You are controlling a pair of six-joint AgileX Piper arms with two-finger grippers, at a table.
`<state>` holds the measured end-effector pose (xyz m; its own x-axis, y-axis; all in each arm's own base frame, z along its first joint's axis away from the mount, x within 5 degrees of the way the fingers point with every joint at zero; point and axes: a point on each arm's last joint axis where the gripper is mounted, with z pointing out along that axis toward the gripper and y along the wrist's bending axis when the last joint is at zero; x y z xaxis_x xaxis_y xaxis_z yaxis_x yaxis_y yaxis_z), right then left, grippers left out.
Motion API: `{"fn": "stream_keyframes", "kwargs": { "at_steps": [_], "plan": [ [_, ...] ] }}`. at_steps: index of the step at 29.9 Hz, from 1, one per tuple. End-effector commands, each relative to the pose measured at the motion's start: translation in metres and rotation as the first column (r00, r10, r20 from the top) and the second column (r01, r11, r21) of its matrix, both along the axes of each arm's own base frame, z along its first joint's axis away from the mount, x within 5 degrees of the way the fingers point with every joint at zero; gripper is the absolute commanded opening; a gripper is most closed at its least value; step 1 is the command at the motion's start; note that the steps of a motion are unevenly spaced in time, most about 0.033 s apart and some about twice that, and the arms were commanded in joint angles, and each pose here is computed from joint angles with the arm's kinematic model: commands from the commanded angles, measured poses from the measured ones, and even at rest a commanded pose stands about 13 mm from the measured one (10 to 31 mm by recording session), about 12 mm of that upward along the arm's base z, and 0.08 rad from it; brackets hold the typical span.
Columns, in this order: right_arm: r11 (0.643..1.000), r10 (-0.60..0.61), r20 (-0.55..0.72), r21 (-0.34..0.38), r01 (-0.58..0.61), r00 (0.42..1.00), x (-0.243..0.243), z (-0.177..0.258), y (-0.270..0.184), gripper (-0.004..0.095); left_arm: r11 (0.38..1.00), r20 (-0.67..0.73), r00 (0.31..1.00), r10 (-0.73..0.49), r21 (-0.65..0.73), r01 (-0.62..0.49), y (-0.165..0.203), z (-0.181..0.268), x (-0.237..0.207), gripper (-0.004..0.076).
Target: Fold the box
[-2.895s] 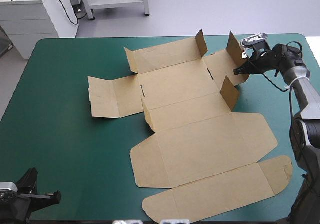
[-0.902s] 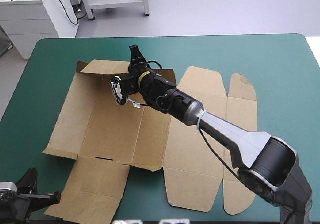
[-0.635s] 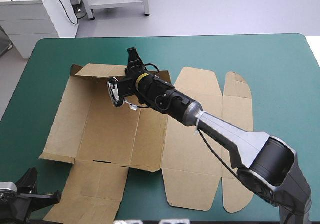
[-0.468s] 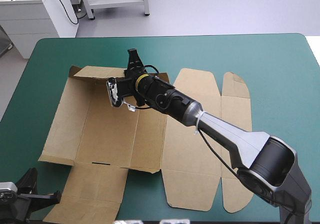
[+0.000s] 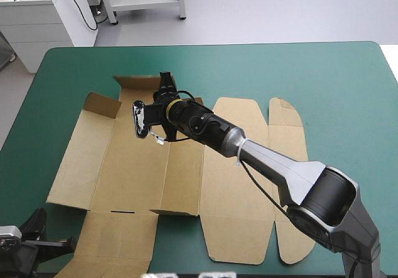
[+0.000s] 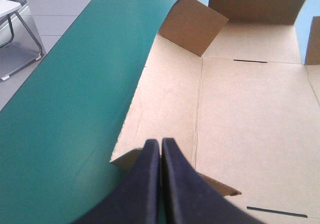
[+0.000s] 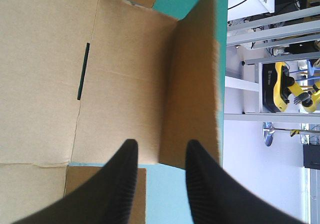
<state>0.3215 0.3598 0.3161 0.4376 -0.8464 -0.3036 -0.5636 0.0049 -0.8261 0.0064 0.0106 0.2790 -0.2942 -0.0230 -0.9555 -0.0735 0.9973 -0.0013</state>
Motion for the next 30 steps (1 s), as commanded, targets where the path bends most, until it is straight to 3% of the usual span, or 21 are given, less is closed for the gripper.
{"fn": "stream_keyframes", "kwargs": {
  "at_steps": [1,4,8,11,14,19,30],
  "plan": [
    [0.995,0.006,0.099,0.103,-0.016,0.995,-0.004,0.044,-0.010,0.0547,1.000,0.100,0.995,-0.015,0.001,0.015,-0.001,0.013,-0.002,-0.0008],
    [0.993,-0.029,0.088,0.115,0.018,0.996,-0.004,0.046,-0.013,0.0585,1.000,0.100,0.995,-0.015,0.001,0.015,-0.001,0.013,-0.002,-0.0008],
    [0.968,-0.120,-0.002,0.223,0.117,0.993,-0.008,0.059,-0.022,0.0485,1.000,0.105,0.994,-0.015,0.003,0.015,-0.001,0.013,-0.002,-0.0008],
    [0.941,-0.183,-0.080,0.276,0.198,0.980,-0.016,0.075,-0.035,0.0272,1.000,0.144,0.989,-0.020,0.004,0.020,-0.001,0.017,-0.001,-0.0008],
    [0.917,-0.231,-0.166,0.294,0.271,0.959,-0.026,0.089,-0.050,-0.0019,1.000,0.177,0.984,-0.025,0.013,0.023,-0.001,0.021,0.002,-0.0008],
    [0.844,-0.302,-0.300,0.358,0.400,0.905,-0.043,0.113,-0.074,-0.0002,1.000,0.095,0.995,-0.029,0.014,0.027,-0.003,0.026,0.020,-0.0008],
    [0.716,-0.417,-0.490,0.341,0.609,0.766,-0.071,0.101,-0.142,-0.0005,0.984,-0.137,0.990,0.020,0.176,0.004,0.000,0.080,0.107,-0.0008]
  ]
}}
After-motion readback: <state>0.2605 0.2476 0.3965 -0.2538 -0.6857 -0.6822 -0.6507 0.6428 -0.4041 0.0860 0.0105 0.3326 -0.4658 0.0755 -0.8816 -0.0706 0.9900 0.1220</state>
